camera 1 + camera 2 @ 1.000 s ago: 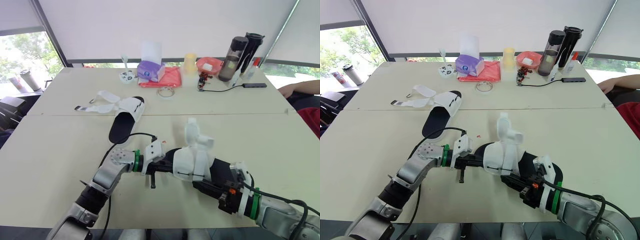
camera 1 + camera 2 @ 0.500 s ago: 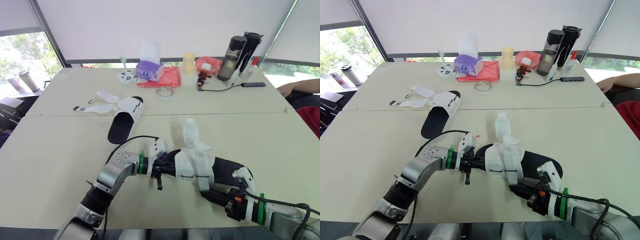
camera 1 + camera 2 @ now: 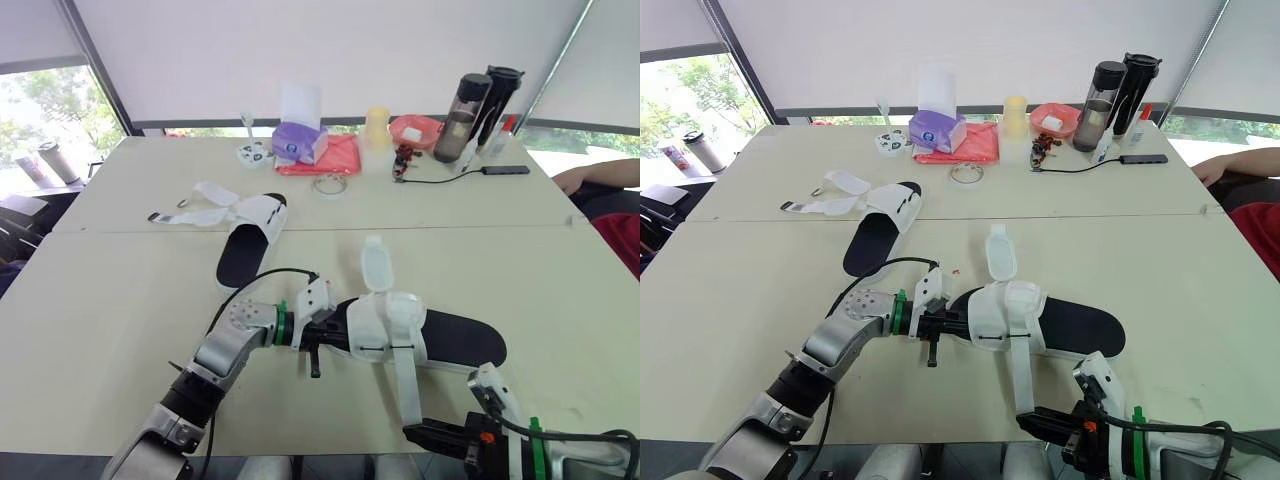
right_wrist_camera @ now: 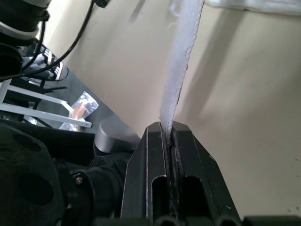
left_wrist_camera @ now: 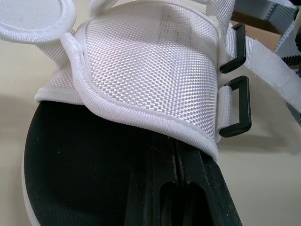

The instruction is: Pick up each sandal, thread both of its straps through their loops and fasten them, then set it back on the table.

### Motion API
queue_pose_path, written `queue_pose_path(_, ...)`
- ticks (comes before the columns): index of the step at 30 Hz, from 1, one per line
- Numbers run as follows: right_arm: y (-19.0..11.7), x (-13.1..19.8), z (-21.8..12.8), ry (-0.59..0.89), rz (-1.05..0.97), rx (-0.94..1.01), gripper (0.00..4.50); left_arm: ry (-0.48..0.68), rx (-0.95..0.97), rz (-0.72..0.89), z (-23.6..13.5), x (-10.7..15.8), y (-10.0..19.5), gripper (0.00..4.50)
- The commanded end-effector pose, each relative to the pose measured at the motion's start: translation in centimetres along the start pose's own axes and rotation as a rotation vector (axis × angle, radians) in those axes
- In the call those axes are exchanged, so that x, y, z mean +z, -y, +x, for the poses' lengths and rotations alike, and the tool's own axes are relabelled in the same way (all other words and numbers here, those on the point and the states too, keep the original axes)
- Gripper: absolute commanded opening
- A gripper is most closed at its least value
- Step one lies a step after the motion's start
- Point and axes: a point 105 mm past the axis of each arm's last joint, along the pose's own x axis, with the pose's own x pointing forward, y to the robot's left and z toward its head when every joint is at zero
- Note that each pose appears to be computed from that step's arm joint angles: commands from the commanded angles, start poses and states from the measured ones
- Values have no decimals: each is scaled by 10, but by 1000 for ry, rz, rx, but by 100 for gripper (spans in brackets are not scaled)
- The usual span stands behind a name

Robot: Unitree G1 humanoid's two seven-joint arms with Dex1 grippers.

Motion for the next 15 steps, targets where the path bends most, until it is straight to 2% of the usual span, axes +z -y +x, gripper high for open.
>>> queue_pose_path(1,-12,-9,-1,-65,-36,25,5,-76,51,-32,-2,-19,-5,0)
queue_pose_path(5,-16,-28,3,-134,-38,31,5,-77,50,-29,-2,-19,-5,0)
queue_pose_path(15,-24,-32,5,-133,-41,69,5,-81,54,-24,-2,-20,-8,0)
